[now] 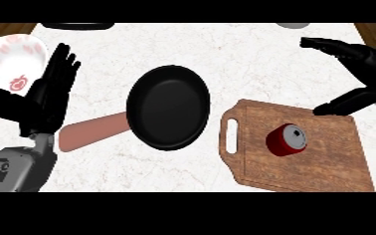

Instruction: Pick the can from the cutting board and place it in the pot

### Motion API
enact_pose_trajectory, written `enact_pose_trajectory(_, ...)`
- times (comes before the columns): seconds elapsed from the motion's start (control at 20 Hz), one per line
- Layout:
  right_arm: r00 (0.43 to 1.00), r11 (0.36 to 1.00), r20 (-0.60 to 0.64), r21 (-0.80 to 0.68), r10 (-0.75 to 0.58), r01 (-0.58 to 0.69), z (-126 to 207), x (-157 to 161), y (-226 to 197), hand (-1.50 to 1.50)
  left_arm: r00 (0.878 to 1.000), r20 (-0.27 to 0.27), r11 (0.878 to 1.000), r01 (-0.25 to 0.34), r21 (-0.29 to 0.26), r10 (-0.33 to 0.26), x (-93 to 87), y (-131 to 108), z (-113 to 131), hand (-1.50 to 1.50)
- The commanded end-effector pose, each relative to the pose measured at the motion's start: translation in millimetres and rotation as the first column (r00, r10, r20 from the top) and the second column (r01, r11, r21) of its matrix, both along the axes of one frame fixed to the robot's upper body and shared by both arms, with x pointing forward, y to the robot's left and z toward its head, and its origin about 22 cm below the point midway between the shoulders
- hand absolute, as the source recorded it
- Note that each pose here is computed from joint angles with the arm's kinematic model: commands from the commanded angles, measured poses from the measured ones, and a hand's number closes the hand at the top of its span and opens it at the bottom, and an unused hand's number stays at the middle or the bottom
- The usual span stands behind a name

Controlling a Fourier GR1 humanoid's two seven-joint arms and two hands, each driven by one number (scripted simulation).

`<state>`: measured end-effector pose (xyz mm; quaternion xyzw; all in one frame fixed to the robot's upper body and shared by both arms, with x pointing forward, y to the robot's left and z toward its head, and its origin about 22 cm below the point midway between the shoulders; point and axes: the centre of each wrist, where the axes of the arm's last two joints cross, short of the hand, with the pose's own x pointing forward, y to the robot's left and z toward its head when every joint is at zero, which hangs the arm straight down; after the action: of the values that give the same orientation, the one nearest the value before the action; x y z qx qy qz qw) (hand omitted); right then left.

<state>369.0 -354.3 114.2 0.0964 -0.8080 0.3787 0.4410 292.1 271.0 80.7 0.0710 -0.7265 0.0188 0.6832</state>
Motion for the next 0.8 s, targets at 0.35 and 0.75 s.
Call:
enact_pose_trajectory(0.35,0.937,0.766,-0.128,-0.545,0.325,-0.34,54.3,-4.5,37.8,-1.5,1.0,-0.006,1.0,-0.013,-0.003,0.013,-7.1,1.6,-3.0,0.0)
enact_pose_trajectory(0.75,0.917,0.604,-0.177,-0.705,0.357,-0.371,45.2,-29.7,86.3,-1.5,0.999,-0.018,0.999,-0.041,-0.004,0.041,-21.8,5.9,0.9,0.0)
